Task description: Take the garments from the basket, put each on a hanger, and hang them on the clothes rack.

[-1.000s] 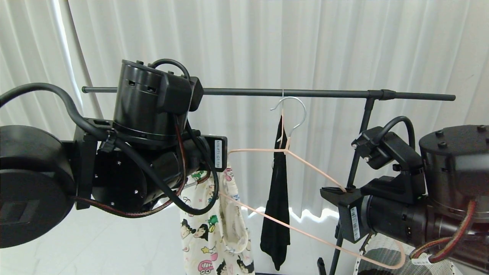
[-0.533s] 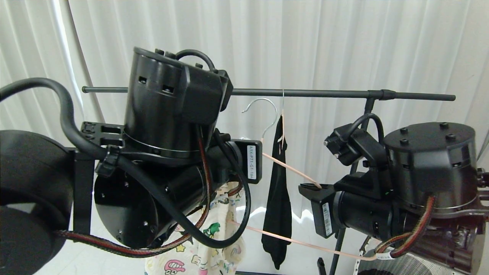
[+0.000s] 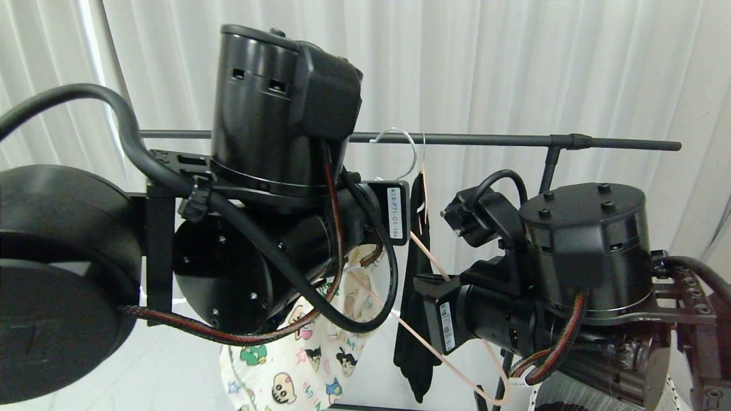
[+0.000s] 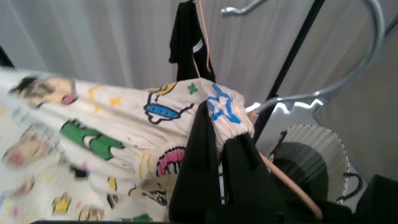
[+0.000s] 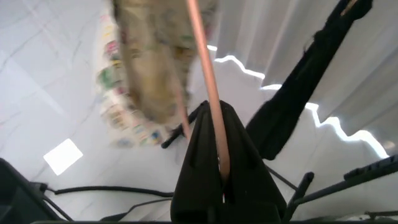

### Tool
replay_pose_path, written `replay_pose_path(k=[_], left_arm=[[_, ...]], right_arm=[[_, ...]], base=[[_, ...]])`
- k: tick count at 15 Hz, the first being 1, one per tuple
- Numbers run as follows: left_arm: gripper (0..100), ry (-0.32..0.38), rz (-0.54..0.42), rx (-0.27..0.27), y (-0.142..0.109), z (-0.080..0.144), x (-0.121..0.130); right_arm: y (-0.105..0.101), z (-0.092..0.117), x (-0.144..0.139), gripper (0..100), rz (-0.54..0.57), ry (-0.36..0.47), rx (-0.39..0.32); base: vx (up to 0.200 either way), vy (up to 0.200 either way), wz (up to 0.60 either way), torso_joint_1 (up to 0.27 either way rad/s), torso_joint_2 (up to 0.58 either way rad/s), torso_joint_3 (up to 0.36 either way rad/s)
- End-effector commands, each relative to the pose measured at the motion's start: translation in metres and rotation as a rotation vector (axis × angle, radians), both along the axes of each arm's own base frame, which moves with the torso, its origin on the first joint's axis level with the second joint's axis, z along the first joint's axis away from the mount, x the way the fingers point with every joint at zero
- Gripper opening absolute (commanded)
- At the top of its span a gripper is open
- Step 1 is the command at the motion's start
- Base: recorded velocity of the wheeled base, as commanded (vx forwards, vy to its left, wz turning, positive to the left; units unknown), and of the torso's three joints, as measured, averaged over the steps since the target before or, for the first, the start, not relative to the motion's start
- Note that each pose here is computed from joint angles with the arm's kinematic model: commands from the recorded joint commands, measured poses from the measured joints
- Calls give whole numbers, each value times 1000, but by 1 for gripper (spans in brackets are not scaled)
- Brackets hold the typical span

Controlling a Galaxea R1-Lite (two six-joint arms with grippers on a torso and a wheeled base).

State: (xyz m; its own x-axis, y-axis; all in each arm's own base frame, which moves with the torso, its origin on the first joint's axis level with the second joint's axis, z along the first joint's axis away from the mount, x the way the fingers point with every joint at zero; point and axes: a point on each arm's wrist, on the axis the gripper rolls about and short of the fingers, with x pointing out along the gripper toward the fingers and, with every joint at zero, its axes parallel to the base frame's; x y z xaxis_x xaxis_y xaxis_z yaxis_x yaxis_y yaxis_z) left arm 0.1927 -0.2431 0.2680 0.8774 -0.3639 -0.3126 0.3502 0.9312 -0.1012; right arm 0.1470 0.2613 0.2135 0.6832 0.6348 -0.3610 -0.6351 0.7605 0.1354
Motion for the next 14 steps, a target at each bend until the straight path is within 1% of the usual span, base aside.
replay_pose_path(k=[1,2,4,5,7,8,10,11,12,13,14], left_arm=[[0,11,15,22,0,-6,5],[0,8,59,32,7,-7,12],[0,-19,148,96,23,-7,25],[0,-28,166,106,28,-5,29],[0,-33,187,103,33,-3,34],[0,-31,186,102,33,-3,33],[0,-33,168,96,29,-2,30],[0,-41,138,83,22,1,25],[0,-44,129,79,19,2,24],[0,-49,118,72,11,3,26],[0,-54,118,58,5,6,30]], right_arm=[[-3,-2,1,0,-12,4,-5],[-9,-2,3,0,-37,1,-7],[-26,-3,6,0,-92,-3,-16],[-35,-2,5,0,-105,-3,-14],[-47,-4,4,0,-126,-1,-18],[-49,-4,2,0,-128,-1,-16],[-50,-2,3,0,-134,-4,-6],[-48,-2,3,0,-129,-7,-1],[-46,-1,2,0,-122,-12,7],[-39,1,-5,0,-86,-27,32],[-35,1,-7,0,-74,-32,40]], base=[[0,0,0,0,0,0],[0,0,0,0,0,0],[0,0,0,0,0,0],[0,0,0,0,0,0],[0,0,0,0,0,0],[0,0,0,0,0,0],[0,0,0,0,0,0],[0,0,0,0,0,0],[0,0,0,0,0,0],[0,0,0,0,0,0],[0,0,0,0,0,0]])
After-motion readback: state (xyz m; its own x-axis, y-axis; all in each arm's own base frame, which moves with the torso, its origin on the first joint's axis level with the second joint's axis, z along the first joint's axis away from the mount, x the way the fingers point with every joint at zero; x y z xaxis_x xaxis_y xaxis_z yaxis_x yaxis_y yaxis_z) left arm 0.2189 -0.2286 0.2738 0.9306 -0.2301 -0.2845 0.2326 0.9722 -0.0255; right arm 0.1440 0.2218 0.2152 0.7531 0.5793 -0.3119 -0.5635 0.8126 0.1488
